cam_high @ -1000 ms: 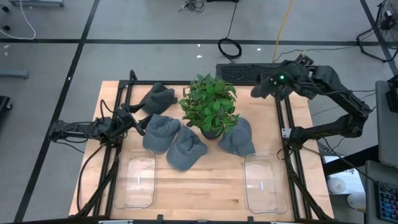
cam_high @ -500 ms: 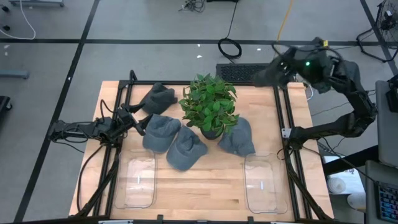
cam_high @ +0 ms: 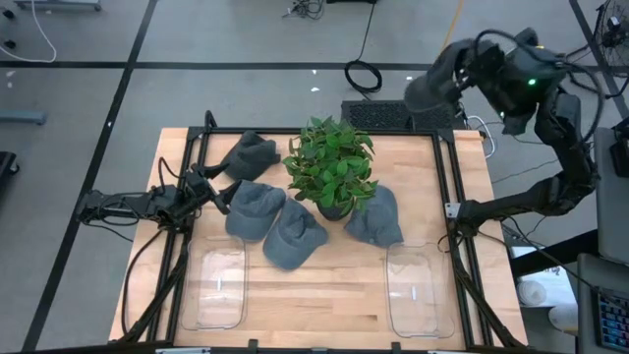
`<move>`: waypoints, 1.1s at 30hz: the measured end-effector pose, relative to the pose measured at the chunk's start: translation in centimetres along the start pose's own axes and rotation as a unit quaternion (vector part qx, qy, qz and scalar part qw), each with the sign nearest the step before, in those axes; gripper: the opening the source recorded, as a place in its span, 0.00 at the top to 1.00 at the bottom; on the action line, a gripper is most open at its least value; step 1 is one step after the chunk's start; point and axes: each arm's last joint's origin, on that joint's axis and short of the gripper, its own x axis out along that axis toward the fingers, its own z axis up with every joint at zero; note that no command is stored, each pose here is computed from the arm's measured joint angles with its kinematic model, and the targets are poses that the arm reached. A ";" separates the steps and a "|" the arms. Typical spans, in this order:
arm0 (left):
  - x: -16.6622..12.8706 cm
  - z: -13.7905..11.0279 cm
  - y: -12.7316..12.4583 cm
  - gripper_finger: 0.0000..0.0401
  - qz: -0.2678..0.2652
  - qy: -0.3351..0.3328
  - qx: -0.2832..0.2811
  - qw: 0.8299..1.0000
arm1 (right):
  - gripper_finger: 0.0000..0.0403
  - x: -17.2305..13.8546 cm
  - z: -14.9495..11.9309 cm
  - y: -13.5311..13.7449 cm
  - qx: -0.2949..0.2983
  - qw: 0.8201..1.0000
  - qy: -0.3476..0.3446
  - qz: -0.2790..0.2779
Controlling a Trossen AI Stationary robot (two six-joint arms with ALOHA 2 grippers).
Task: Pick & Place hat
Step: Put the right black cap into the right transparent bin
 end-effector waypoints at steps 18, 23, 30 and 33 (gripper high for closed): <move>0.0 0.0 0.0 0.09 0.000 0.000 0.000 1.000 | 0.97 -1.2 3.0 -0.8 -0.035 0.986 -0.161 0.011; 0.0 0.0 0.0 0.09 0.000 0.000 0.000 1.000 | 0.97 -2.2 3.7 0.2 -0.024 0.972 -0.220 0.077; 0.0 0.0 0.0 0.09 0.000 0.000 0.000 1.000 | 0.97 -4.0 4.6 0.7 0.049 0.950 -0.277 0.135; 0.0 0.0 0.0 0.09 0.000 0.000 0.000 1.000 | 0.97 -5.0 4.9 0.9 0.073 0.936 -0.300 0.172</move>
